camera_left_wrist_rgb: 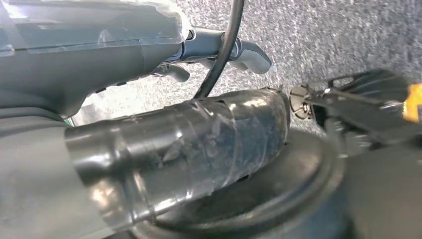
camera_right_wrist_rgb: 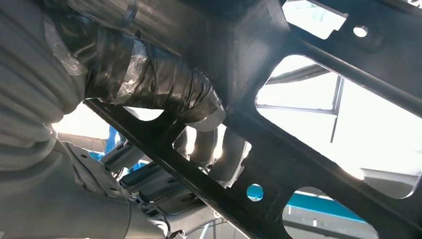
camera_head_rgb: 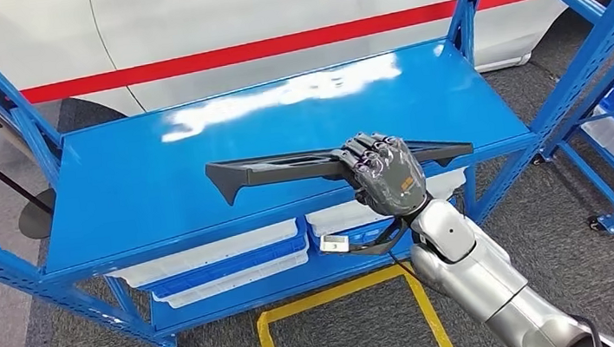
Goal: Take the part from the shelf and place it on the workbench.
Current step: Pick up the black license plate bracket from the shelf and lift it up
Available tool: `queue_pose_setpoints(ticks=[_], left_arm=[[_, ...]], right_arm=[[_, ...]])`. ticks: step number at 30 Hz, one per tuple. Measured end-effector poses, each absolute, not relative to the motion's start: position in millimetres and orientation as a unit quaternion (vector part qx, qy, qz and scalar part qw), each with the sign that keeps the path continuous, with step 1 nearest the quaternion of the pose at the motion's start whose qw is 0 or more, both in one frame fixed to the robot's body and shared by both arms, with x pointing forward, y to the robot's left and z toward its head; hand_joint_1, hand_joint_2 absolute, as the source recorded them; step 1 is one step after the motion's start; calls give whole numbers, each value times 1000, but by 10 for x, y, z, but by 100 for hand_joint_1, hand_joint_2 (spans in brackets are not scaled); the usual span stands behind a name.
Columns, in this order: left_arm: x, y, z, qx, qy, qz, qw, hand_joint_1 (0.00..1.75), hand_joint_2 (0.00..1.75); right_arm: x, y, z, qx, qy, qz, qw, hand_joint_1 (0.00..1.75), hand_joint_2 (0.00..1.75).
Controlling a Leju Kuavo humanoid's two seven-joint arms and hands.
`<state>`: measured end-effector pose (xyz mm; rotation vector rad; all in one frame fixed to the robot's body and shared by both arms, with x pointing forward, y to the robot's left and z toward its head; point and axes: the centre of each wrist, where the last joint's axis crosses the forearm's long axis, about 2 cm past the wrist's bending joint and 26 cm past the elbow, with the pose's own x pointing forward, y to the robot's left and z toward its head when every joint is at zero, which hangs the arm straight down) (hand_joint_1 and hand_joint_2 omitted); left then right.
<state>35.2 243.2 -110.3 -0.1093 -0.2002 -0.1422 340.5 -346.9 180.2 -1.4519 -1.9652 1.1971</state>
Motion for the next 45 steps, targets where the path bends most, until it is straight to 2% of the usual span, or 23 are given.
queue_pose_setpoints(ticks=[24,45], left_arm=[[348,2426,-1103,-55,-97,-78,991,0,0],[385,2434,-1100,-55,-100,-82,990,0,0]], right_arm=[[3343,-3462,1908,-534,-715,400,209,175,175],[3344,-3474,1858,-536,-700,420,214,175,175]])
